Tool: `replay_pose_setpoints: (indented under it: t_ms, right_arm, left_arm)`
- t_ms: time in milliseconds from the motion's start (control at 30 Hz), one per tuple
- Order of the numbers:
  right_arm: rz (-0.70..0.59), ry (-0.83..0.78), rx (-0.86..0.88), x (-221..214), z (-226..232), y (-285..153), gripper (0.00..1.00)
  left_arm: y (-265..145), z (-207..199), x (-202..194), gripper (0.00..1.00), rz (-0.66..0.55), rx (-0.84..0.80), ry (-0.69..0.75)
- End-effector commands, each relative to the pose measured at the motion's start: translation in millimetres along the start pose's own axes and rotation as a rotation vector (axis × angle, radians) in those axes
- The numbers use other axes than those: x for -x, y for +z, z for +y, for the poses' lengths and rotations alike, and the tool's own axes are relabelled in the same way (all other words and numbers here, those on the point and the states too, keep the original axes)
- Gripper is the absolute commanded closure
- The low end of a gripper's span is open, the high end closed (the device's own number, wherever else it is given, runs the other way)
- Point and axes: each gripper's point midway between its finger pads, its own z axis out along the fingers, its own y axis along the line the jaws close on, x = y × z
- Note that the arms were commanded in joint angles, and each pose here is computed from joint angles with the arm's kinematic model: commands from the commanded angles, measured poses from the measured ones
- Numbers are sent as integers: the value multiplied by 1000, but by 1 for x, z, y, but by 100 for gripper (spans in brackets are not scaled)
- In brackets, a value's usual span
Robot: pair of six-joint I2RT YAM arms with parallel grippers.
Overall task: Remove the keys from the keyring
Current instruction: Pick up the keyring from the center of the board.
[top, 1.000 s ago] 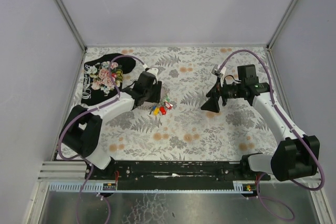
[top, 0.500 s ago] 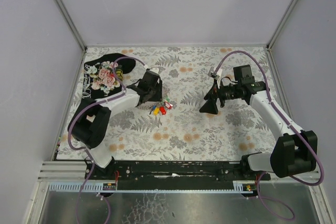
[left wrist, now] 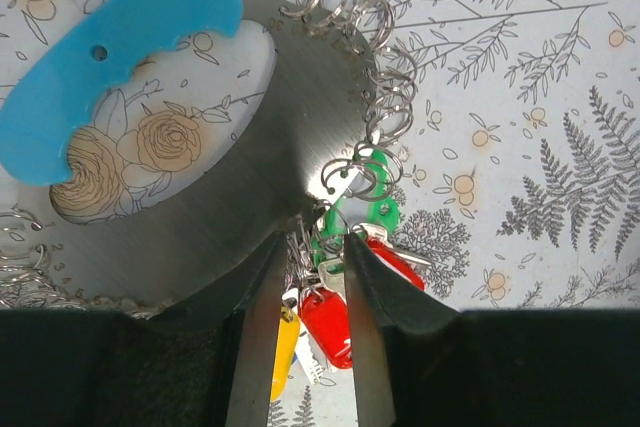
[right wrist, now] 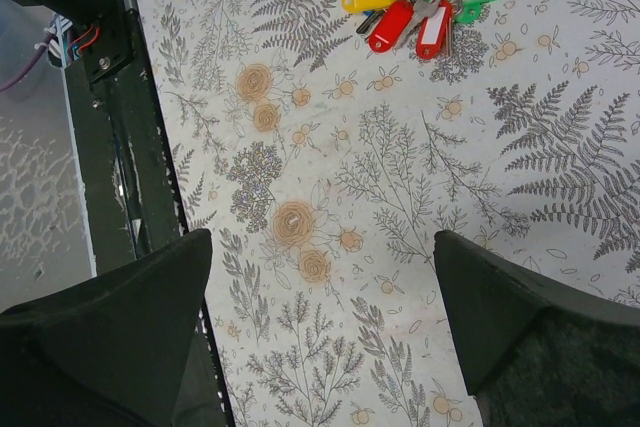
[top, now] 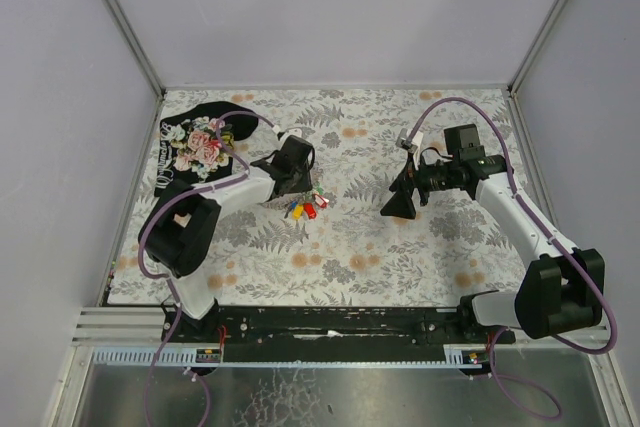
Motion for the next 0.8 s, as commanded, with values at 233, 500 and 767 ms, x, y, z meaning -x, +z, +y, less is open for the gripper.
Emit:
replay_pose_setpoints:
  t_ms: [233,500,767]
  right_arm:
    - [-33,-68,9,20,8,-6,1]
    - [-31,-66,11,19,8,-6,1]
    - [-30,-69,11,19,8,-6,1]
  left_arm:
    - [8,5,-1,75,7,61,2]
    - [14,5,-7,76,27,60,5]
    - [15,4,-10,81,37,56,6]
